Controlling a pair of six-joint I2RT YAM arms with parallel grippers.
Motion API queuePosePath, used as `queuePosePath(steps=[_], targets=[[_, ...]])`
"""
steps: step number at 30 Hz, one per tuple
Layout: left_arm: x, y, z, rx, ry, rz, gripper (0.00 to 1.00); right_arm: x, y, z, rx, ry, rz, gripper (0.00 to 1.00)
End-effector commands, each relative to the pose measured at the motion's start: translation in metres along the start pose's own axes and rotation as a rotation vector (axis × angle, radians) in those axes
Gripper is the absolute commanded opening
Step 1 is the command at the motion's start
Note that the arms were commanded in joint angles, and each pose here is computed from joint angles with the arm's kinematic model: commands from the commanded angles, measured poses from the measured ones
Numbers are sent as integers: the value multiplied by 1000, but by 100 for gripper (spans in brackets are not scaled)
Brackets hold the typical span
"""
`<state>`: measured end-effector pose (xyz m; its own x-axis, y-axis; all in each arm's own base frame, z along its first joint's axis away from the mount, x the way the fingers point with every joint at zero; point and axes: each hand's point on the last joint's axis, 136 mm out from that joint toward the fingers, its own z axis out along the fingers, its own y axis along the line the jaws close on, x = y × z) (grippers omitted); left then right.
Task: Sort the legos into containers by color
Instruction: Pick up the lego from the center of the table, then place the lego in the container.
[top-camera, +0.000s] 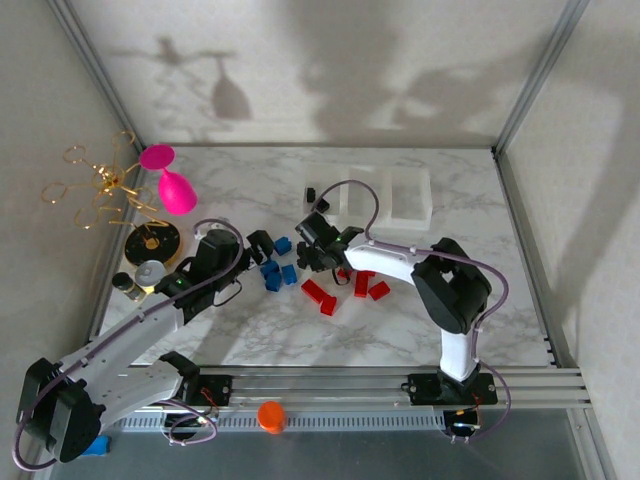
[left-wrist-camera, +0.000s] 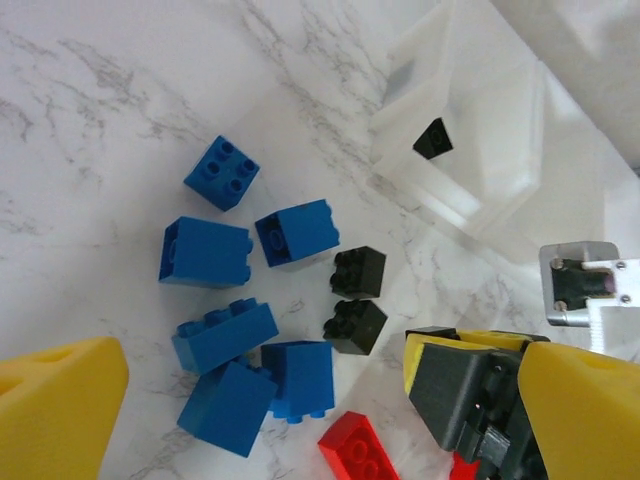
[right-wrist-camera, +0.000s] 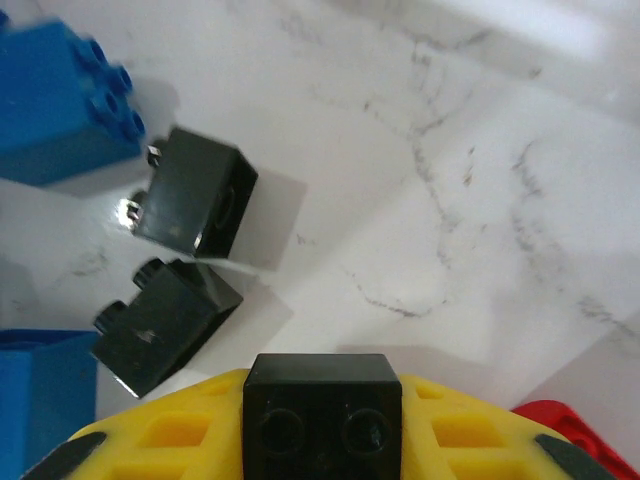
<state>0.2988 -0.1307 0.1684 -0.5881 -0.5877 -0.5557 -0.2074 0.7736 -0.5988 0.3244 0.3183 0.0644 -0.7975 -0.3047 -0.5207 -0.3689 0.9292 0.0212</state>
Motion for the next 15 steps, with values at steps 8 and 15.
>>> queuePosePath(steps=[8, 15], targets=[[-27, -23, -1, 13, -59, 31, 100, -93, -29, -22, 25, -201, 42, 22], [-36, -27, 13, 27, -93, -24, 100, -140, -44, -4, 86, -275, 40, 22]])
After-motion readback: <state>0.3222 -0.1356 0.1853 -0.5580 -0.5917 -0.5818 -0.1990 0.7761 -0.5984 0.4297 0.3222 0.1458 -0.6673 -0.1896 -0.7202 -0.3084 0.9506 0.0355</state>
